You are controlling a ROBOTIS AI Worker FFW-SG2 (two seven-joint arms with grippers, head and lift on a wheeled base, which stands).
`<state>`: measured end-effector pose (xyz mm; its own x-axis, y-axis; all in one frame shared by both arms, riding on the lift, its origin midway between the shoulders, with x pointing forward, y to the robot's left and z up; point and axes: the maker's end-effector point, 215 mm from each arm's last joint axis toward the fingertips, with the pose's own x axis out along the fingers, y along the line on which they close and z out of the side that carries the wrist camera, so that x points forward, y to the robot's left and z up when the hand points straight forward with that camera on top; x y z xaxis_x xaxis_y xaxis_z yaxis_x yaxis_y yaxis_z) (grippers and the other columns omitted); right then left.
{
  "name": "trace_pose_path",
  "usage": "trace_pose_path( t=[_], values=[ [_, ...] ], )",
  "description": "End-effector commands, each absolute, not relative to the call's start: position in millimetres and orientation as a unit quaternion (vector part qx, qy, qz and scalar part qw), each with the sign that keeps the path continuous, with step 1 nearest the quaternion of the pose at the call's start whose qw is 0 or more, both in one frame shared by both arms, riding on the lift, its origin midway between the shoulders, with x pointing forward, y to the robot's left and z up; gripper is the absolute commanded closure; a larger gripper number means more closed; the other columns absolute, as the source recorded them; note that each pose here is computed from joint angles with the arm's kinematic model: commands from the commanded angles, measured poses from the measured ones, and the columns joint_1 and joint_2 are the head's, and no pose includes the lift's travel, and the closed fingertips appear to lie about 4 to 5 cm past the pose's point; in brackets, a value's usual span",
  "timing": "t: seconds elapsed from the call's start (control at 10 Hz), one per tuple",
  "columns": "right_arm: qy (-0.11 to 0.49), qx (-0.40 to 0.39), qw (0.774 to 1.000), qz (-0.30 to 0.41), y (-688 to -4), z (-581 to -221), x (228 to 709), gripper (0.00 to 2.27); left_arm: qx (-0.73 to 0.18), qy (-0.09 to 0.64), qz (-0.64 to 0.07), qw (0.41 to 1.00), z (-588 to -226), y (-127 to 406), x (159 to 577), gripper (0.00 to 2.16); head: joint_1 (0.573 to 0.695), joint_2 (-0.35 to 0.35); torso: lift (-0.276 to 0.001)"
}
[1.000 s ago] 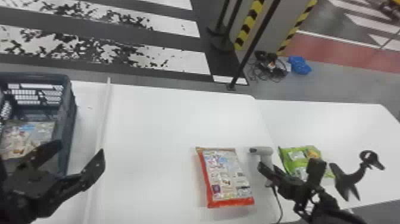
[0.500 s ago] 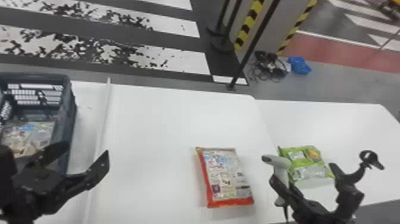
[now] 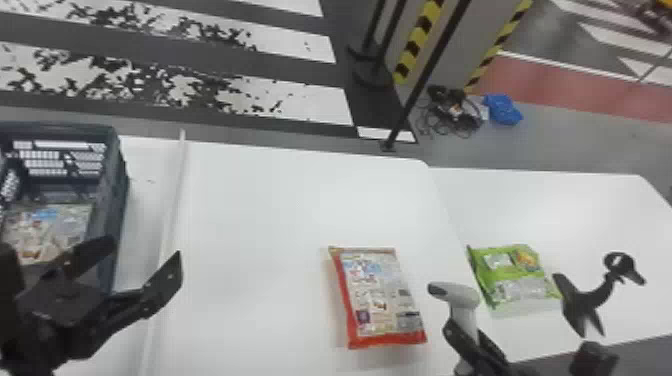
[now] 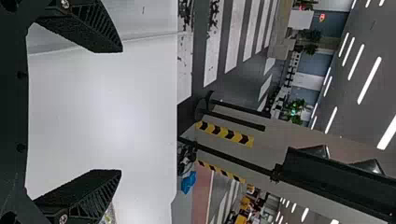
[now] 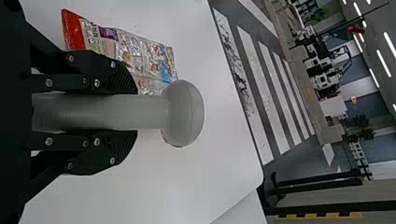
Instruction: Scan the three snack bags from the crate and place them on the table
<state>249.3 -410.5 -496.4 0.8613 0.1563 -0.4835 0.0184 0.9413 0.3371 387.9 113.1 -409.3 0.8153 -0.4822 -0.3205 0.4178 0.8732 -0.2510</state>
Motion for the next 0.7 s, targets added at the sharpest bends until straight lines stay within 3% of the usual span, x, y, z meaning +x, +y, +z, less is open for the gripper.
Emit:
trace_pose_path(
  t=[0.0,0.6],
  values=[
    [0.273,0.170,0.946,0.043,-400,-512,252,2.08,-0.083,0.192,-0.235,0.949,-410,116,386,0.07,0.695,-0.350,-0.036],
    [0.299,0.161,0.938,0.064,-376,-550,275,2.07,-0.080,0.195,-0.228,0.951,-411,125,387,0.07,0.695,-0.350,-0.036]
  ],
)
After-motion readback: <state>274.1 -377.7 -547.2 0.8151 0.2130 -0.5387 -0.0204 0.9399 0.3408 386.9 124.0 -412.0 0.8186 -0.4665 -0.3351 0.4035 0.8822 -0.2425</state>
